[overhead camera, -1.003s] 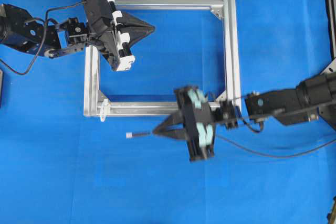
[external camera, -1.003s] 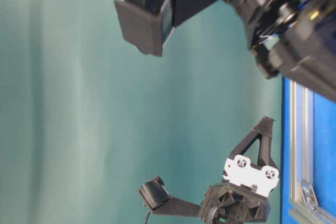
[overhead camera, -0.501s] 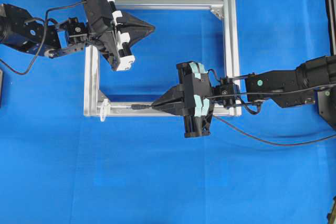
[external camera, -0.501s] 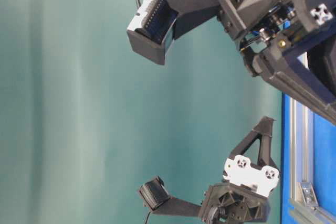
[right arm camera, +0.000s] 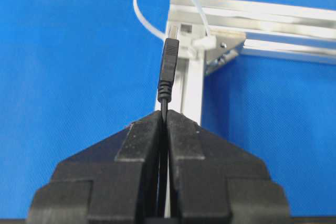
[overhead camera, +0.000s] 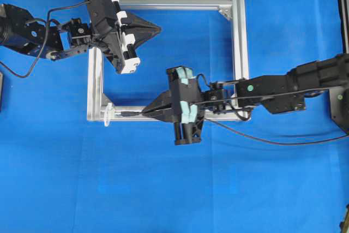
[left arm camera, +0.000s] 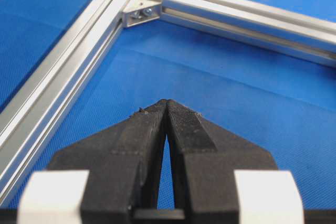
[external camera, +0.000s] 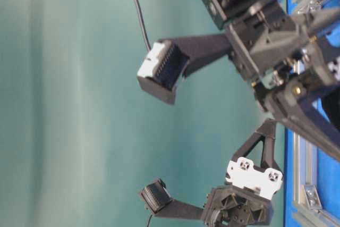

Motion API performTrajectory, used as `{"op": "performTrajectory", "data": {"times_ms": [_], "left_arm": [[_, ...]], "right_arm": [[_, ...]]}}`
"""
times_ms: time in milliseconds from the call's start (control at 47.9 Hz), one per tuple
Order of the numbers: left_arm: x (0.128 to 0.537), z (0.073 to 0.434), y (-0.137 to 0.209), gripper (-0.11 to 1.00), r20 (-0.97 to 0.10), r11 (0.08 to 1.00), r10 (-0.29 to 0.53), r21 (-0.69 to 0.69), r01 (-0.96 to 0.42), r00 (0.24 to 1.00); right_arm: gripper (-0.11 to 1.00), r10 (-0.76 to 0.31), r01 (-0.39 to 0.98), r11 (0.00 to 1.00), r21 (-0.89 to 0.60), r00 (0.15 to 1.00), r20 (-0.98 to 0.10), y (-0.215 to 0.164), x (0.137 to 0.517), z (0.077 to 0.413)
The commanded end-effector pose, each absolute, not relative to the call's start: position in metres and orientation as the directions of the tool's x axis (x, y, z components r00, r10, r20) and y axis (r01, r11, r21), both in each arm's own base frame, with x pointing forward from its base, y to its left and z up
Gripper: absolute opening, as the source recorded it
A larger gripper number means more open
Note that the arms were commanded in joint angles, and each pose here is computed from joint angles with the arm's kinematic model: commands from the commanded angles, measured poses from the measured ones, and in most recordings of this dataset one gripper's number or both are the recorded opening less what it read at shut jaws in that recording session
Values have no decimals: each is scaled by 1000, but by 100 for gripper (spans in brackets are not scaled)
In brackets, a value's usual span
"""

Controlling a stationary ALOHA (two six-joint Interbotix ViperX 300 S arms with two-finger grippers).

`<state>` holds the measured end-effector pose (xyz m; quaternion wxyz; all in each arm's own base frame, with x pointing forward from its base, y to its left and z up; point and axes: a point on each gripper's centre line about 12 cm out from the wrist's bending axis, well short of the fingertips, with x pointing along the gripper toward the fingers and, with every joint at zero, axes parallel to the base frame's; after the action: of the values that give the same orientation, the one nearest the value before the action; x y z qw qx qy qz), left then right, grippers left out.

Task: Insert the wire through the string loop located on the left side.
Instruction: 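Move the right gripper left toward the white zip-tie loop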

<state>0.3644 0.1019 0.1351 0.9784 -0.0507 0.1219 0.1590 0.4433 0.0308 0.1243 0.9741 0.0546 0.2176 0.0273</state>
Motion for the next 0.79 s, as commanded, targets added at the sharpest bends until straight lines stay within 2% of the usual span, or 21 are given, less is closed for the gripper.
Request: {"op": "performTrajectory", "data": {"times_ms": [0,773], "left_arm": [[366,148,102,0,-217,946,299,-62,-319,929],[366,147,101,0,-219,946,298,-61,-318,929]], "right_arm": [[0,76,-32,992,121,919,-387,31,451,138],[0,78,-34,992,119,920,-384,31,451,139]]}}
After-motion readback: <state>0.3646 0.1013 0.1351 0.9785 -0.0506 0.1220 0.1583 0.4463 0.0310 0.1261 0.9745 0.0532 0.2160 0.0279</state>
